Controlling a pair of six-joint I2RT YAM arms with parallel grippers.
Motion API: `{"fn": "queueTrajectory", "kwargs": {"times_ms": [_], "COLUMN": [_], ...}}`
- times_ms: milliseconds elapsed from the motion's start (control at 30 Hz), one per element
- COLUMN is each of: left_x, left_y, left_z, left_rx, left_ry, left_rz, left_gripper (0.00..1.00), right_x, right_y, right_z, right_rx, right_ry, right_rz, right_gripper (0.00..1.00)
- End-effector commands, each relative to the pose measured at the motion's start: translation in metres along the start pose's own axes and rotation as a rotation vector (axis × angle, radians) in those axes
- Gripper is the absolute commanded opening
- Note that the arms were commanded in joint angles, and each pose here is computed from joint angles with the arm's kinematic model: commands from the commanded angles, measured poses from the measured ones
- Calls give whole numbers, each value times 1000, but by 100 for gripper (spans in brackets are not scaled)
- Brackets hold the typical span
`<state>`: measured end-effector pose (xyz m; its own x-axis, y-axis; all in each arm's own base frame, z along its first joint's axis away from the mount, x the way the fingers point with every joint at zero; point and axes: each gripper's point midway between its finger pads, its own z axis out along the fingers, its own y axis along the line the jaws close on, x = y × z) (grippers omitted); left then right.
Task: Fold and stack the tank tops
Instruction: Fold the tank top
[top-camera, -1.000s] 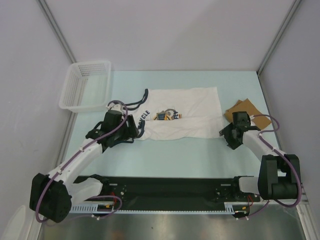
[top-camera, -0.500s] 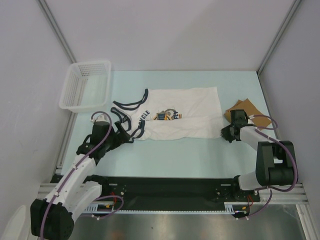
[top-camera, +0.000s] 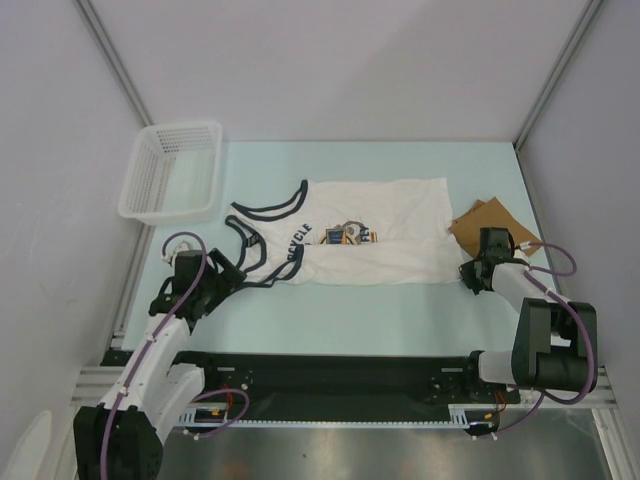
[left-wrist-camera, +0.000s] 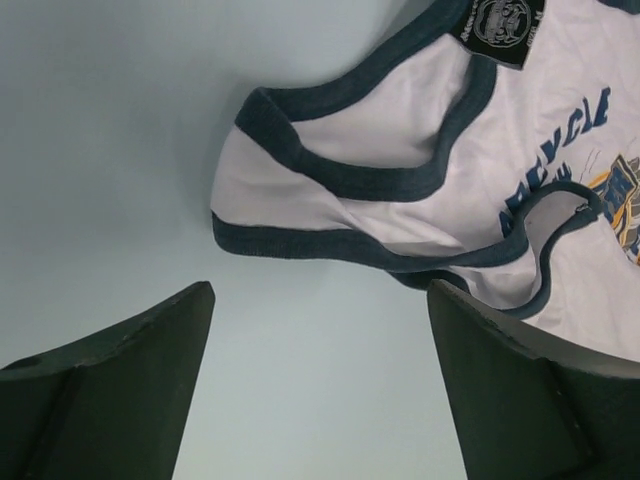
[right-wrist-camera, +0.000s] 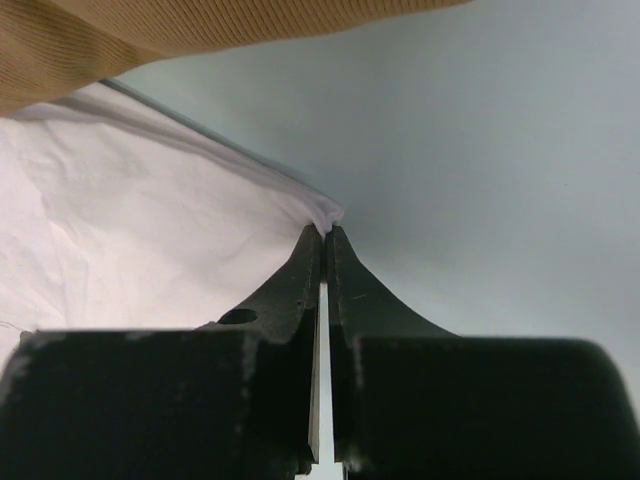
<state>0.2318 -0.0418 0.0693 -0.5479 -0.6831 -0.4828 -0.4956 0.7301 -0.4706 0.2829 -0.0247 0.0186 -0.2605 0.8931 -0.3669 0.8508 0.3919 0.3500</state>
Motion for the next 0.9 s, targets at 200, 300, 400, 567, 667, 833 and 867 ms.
{"fn": "queueTrajectory", "kwargs": {"times_ms": [200,300,400,567,667,833,867], "left_x": [-15,-18,-22,-40,-56,-88,-95], "left_y": [27,36,45,40,48,72,75], "left_z": [19,27,36,46,44,28,23], "left_rx": [-52,-83,-111,-89,-133,-192,-205], "left_ry": [-99,-106,-129,-171,-199,-269,-281], "left_rz": [-222,-247,-278,-303,-304,-356,-353], "left_gripper": [86,80,72,19,0,0,0], "right_x": [-7,-7,-5,-3,-1,8,11], "right_y": [-11,-10,-9,-9,-10,-10,-9], "right_z": [3,3,3,3,3,1,-1], "right_rx": [36,26,17,10,11,13,11], "right_ry": [-25,-19,-13,-4,5,18,24], "right_rz": [-25,-23,-22,-23,-39,-87,-103], "right_gripper": [0,0,0,0,0,0,0]}}
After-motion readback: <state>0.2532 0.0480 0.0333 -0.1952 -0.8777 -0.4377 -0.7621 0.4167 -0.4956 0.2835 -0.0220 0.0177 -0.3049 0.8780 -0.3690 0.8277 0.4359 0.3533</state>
